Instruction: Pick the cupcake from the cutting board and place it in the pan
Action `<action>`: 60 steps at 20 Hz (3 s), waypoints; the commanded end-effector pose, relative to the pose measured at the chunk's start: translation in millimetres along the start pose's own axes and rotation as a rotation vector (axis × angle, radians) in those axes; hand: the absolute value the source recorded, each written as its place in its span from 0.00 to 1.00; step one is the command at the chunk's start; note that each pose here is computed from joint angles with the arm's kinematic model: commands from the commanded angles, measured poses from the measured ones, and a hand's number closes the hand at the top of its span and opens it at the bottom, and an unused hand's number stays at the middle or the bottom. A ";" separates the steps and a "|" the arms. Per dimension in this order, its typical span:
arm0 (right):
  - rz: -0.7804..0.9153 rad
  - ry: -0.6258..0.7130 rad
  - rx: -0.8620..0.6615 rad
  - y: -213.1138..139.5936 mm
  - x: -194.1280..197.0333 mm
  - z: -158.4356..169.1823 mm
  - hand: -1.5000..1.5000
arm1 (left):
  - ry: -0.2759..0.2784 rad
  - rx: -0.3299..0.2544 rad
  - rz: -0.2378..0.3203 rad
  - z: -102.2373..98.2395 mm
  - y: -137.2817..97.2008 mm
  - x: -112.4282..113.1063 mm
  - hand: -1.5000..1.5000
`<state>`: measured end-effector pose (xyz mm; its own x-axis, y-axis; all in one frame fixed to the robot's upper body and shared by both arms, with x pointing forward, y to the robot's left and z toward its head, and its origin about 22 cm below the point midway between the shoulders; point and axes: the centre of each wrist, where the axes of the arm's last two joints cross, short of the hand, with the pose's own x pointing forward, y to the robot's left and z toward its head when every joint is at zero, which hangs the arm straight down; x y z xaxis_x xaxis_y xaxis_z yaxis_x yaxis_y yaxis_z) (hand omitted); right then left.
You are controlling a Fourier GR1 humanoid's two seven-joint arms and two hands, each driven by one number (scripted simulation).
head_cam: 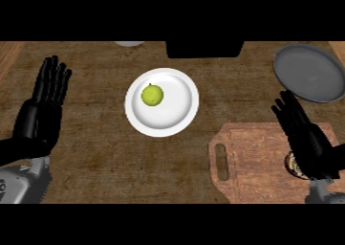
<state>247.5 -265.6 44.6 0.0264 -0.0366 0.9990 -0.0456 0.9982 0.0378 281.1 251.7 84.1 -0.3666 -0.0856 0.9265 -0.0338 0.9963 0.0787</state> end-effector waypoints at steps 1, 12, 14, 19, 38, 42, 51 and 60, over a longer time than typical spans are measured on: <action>0.097 -0.062 0.125 -13.5 9.2 -2.8 1.00 | 0.088 -0.051 0.013 13.3 -11.0 -9.2 0.50; 0.820 -0.713 0.538 -33.2 85.8 -30.6 0.00 | 0.553 -0.196 0.206 45.5 -34.5 -55.3 0.50; 0.844 -0.794 0.587 -33.6 83.0 -31.7 0.00 | 0.547 -0.206 0.210 46.7 -38.3 -45.2 0.50; 1.322 -0.543 0.791 -46.9 93.3 -14.7 0.00 | 0.576 -0.191 0.205 51.7 -34.2 -55.3 0.50; 2.290 0.100 0.818 54.6 33.1 68.3 0.00 | 0.598 -0.219 0.209 56.7 -33.5 -54.3 0.50; 2.269 0.142 0.820 64.1 15.0 64.0 0.00 | 0.578 -0.226 0.212 56.3 -43.2 -62.0 0.50; 2.406 0.072 0.698 38.2 8.5 64.9 0.00 | 0.589 -0.212 0.217 56.5 -34.6 -48.5 0.50; 2.402 0.081 0.654 33.9 -3.5 43.2 0.00 | 0.575 -0.210 0.185 54.0 -27.5 -48.1 0.50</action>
<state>186.4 -231.5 42.3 -0.4790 0.5942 -0.6461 -0.1900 -0.7888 -0.5845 250.7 217.3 11.3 0.2094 0.0640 0.9757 0.1834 0.9776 -0.1035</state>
